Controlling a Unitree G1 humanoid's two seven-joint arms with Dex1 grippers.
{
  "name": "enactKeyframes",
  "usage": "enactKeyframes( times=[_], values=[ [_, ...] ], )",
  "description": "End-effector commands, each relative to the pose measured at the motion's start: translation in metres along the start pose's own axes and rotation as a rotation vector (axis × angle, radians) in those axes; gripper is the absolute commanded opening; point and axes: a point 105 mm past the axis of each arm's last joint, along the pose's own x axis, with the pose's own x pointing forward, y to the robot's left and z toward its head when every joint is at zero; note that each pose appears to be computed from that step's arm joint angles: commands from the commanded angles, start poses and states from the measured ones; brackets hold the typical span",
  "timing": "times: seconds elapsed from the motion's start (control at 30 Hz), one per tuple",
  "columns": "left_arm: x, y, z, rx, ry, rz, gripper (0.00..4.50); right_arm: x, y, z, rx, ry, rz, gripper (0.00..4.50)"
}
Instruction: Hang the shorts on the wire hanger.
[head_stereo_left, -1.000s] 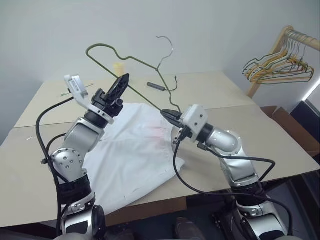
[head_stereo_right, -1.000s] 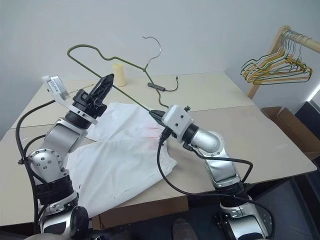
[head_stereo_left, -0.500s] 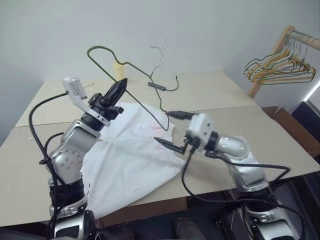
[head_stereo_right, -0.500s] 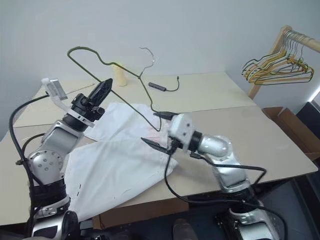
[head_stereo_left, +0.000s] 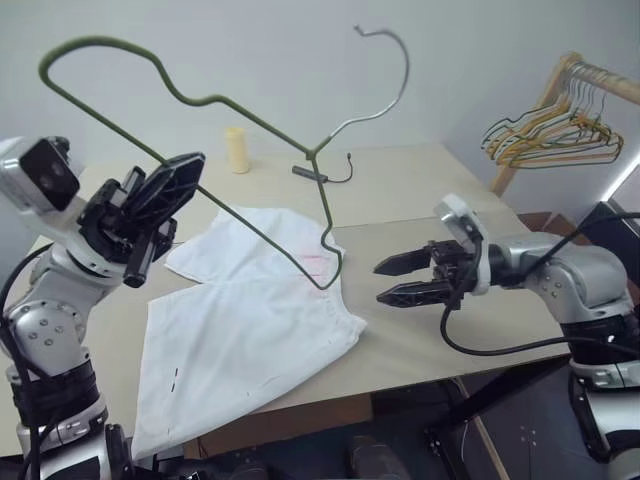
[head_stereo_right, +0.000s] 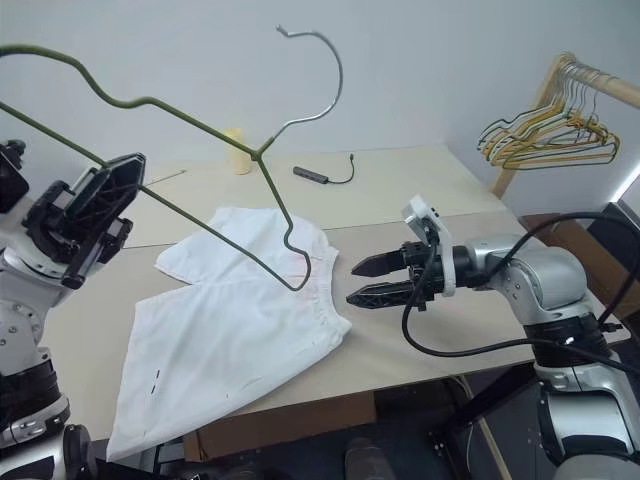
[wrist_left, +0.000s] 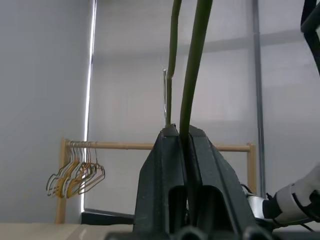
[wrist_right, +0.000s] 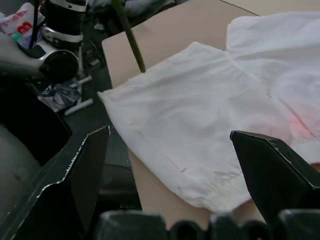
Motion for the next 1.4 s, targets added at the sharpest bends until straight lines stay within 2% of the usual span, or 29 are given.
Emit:
enactKeyframes(
  times=[0.03, 0.23, 0.57, 0.67, 0.97, 1.03, 1.17, 1.27, 1.4],
  values=[
    [0.006, -0.004, 0.006, 0.037, -0.042, -0.049, 0.00, 0.017, 0.007, 0.011, -0.042, -0.007, 0.036, 4.49],
    [0.009, -0.005, -0.004, 0.030, -0.034, -0.039, 0.00, 0.036, 0.015, 0.023, -0.044, -0.062, 0.054, 4.49],
    [0.012, -0.003, -0.013, 0.026, -0.018, -0.023, 0.00, 0.041, 0.018, 0.038, -0.054, -0.111, 0.053, 4.49],
    [0.013, -0.002, -0.012, 0.028, -0.032, -0.020, 0.00, 0.042, 0.020, 0.037, -0.059, -0.105, 0.065, 3.89],
    [0.013, 0.001, -0.017, 0.023, -0.047, -0.008, 0.00, 0.045, 0.016, 0.034, -0.056, -0.092, 0.051, 0.64],
    [0.012, 0.002, -0.017, 0.023, -0.048, -0.002, 0.00, 0.045, 0.015, 0.034, -0.054, -0.093, 0.046, 0.04],
    [0.008, 0.006, -0.019, 0.024, -0.045, 0.033, 0.00, 0.043, 0.015, 0.034, -0.057, -0.102, 0.047, 0.02],
    [0.007, 0.014, -0.026, 0.023, -0.008, 0.092, 0.73, 0.043, 0.016, 0.034, -0.060, -0.108, 0.046, 0.00],
    [-0.001, 0.027, -0.052, 0.019, 0.137, 0.198, 2.07, 0.038, 0.018, 0.037, -0.048, -0.135, 0.045, 0.00]
  ],
)
